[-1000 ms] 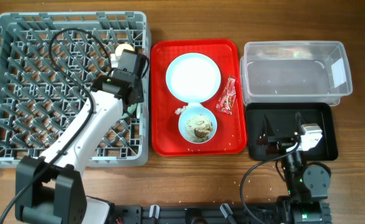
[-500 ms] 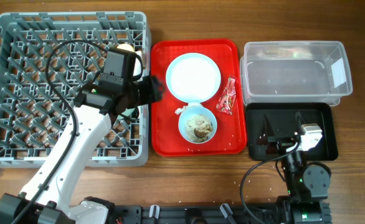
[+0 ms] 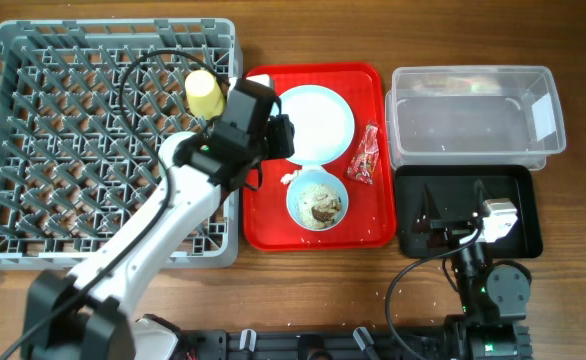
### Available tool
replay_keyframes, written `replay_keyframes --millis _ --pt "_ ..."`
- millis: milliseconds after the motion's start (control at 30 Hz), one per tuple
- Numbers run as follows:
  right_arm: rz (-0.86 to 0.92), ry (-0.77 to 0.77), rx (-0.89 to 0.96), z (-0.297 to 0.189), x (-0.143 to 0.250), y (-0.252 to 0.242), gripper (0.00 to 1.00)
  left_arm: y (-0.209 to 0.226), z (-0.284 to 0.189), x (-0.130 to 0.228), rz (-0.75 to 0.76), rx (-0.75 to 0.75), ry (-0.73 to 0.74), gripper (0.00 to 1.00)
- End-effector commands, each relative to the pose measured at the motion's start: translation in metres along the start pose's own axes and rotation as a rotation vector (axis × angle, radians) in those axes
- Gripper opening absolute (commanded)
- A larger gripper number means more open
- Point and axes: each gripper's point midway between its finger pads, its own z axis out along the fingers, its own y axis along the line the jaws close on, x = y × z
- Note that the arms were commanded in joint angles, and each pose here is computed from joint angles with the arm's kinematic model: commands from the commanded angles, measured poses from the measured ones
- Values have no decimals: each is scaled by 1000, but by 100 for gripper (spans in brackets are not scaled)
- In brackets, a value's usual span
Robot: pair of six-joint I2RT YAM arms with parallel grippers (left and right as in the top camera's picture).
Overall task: Sort waste into correct bins and load items into the dishwasher rack
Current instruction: 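Move the left gripper back to the blue plate rim on the red tray, then grasp the blue plate rim with the left gripper and lift it over the rack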
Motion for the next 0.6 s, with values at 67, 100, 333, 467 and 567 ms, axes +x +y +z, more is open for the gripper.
replay_keyframes --millis 67,100,333,467,567 --pt "12 -8 1 0 -2 0 100 41 70 29 -30 -164 92 34" --pt "12 -8 1 0 -2 0 100 45 83 36 -30 -175 108 34" --pt "12 -8 1 0 -2 0 100 41 102 14 -32 -157 -4 32" --pt "12 -8 1 0 -2 0 100 50 103 10 -29 -205 -33 32" --pt "12 -8 1 0 -2 0 100 60 109 13 -25 -250 -34 32"
